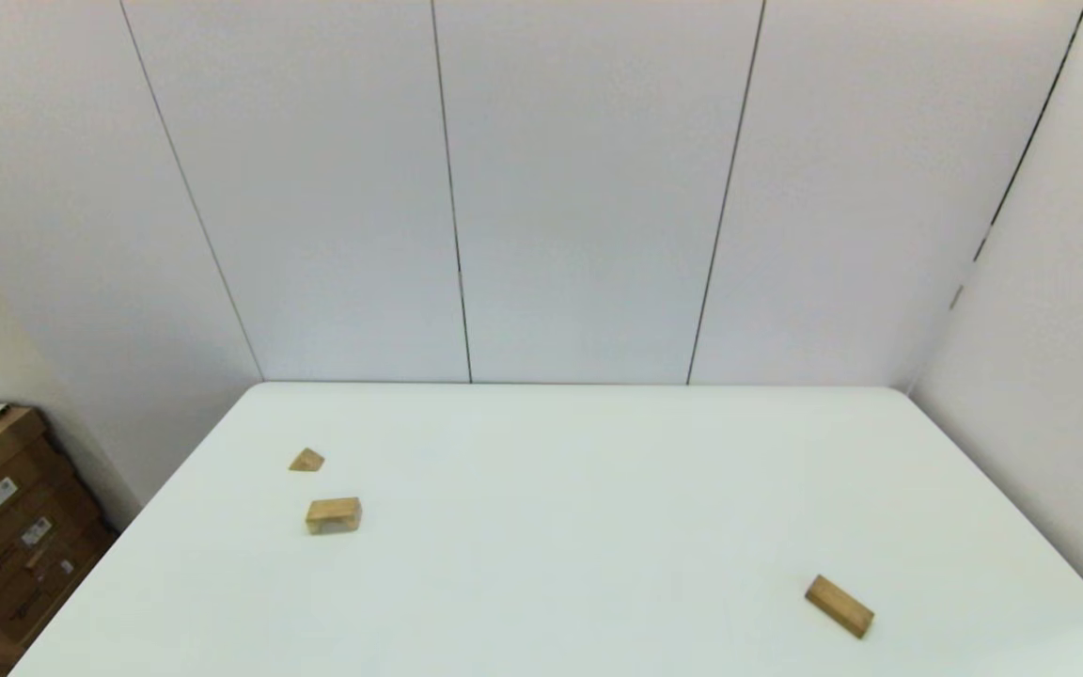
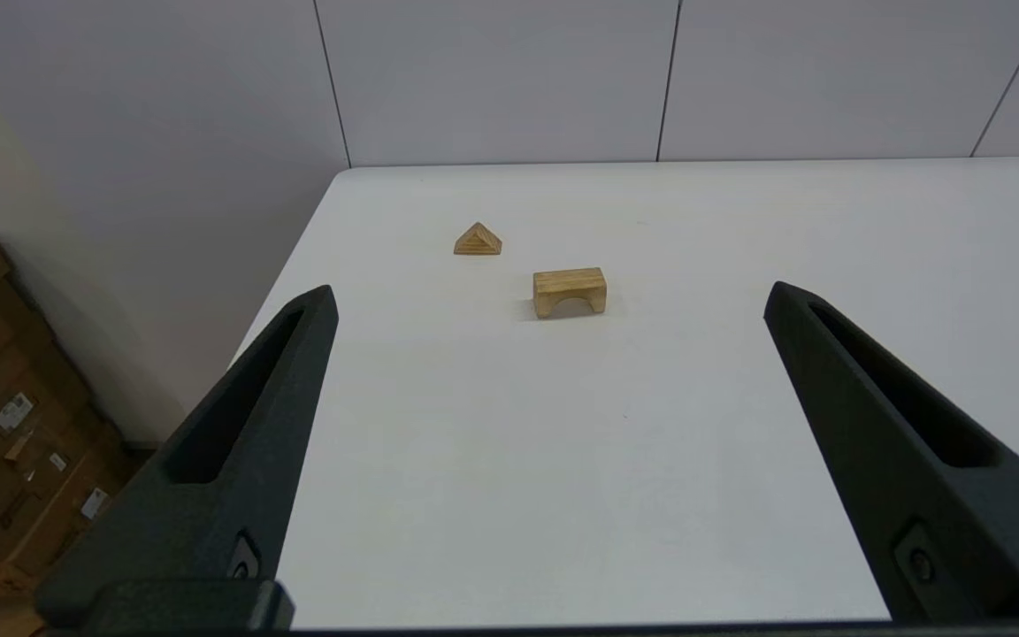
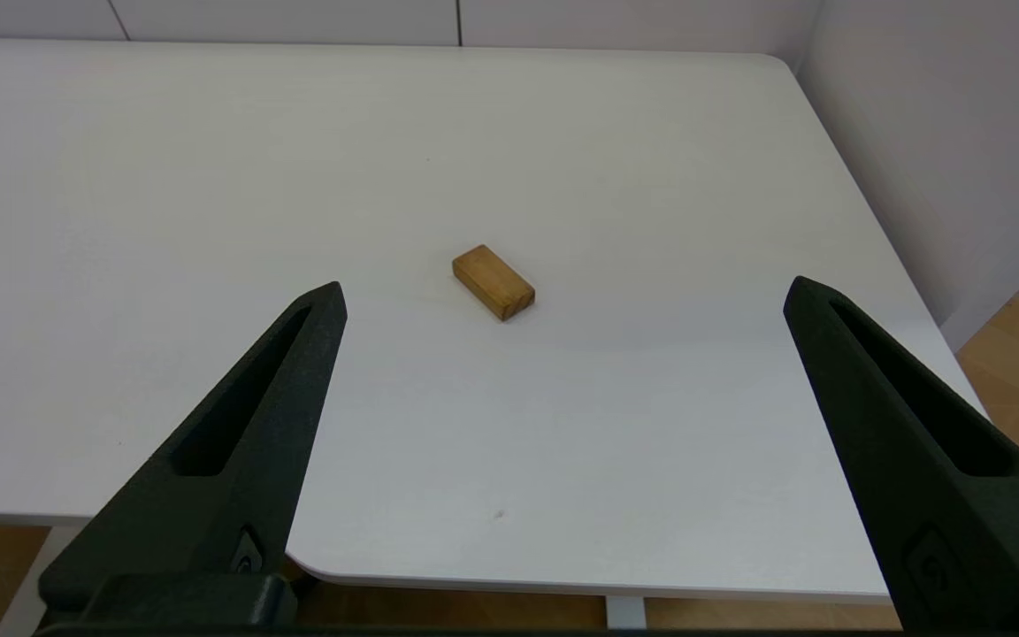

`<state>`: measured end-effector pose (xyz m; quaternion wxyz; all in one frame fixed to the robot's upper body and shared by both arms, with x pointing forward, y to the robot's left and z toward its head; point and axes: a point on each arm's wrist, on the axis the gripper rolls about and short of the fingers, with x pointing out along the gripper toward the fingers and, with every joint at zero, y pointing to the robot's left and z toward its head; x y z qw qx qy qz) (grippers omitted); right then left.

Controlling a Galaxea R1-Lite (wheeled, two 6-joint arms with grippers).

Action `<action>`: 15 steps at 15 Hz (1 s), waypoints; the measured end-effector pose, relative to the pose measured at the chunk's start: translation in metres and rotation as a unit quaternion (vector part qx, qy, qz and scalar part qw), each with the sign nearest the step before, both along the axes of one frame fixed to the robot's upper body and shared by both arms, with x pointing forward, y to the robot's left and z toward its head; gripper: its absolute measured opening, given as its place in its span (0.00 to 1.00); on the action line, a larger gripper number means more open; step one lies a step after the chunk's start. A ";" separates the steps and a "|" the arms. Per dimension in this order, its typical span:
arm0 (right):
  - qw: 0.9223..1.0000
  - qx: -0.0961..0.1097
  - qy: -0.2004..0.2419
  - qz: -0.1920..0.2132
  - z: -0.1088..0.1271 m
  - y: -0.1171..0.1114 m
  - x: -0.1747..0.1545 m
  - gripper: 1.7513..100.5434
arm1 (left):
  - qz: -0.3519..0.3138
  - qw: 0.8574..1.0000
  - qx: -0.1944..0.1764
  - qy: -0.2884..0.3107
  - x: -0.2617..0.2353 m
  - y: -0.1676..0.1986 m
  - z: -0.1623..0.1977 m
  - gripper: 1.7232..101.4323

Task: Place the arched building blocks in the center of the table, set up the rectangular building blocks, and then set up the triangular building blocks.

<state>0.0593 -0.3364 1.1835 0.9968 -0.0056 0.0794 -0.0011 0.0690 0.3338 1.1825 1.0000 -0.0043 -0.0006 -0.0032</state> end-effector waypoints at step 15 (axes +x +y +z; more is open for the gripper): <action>1.000 0.000 0.000 0.000 0.000 0.000 0.000 0.97 | 0.014 0.985 0.005 0.171 0.081 0.000 0.106 0.96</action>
